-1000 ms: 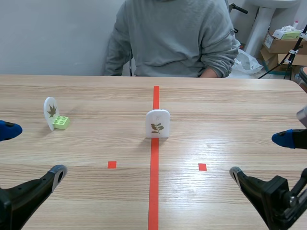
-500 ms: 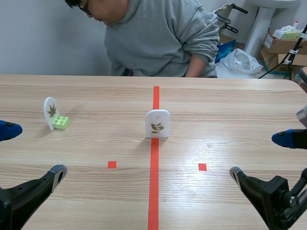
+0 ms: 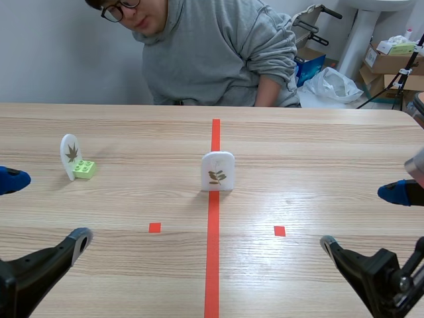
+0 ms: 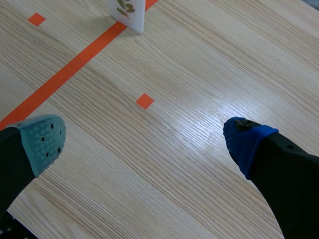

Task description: Do the leaf sorting experiment

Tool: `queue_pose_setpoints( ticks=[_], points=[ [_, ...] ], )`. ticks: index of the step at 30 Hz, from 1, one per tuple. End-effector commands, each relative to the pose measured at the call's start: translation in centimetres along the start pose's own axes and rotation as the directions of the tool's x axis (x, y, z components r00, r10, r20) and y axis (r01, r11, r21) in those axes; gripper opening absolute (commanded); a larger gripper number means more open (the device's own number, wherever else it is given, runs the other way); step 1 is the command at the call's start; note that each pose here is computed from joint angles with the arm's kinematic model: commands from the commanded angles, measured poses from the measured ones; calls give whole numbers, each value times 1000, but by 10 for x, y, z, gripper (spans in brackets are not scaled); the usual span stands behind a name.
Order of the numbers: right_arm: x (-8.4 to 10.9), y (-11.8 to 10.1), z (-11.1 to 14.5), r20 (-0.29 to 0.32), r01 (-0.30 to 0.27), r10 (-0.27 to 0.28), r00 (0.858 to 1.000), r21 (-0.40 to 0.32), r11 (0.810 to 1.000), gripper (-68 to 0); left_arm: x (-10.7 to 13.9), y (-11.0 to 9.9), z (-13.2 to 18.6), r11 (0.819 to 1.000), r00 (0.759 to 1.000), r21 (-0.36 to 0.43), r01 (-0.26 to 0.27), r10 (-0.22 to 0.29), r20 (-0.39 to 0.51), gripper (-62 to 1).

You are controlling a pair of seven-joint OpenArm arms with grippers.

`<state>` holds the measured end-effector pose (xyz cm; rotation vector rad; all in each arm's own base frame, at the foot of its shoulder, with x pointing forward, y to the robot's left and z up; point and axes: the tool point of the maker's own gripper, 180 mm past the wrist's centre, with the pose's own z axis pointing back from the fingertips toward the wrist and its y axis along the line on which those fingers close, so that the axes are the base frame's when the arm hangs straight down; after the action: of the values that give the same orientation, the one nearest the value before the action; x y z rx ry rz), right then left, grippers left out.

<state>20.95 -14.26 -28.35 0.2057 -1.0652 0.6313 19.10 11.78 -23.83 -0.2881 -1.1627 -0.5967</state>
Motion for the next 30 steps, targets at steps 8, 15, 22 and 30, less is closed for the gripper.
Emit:
queue_pose_setpoints(
  ticks=[8, 15, 22, 30],
  points=[
    [3, -6, 0, 5, -35, 35, 999, -26, 999, 4, 6, -2, -1, 1000, 999, 7, -24, 24, 33, 14],
    [-10, -21, -4, -98, -66, 59, 993, -63, 996, 4, 0, -1, -1, 998, 999, 29, -52, 51, 7, 14],
    [-10, -67, -34, -116, -135, 122, 986, -105, 985, 4, -11, -2, 0, 998, 997, 28, -47, 49, -55, 14],
    [-7, -74, -111, -101, -135, 140, 985, 50, 990, 4, -14, -1, 0, 999, 997, 36, -34, 37, -68, 14]
  ],
)
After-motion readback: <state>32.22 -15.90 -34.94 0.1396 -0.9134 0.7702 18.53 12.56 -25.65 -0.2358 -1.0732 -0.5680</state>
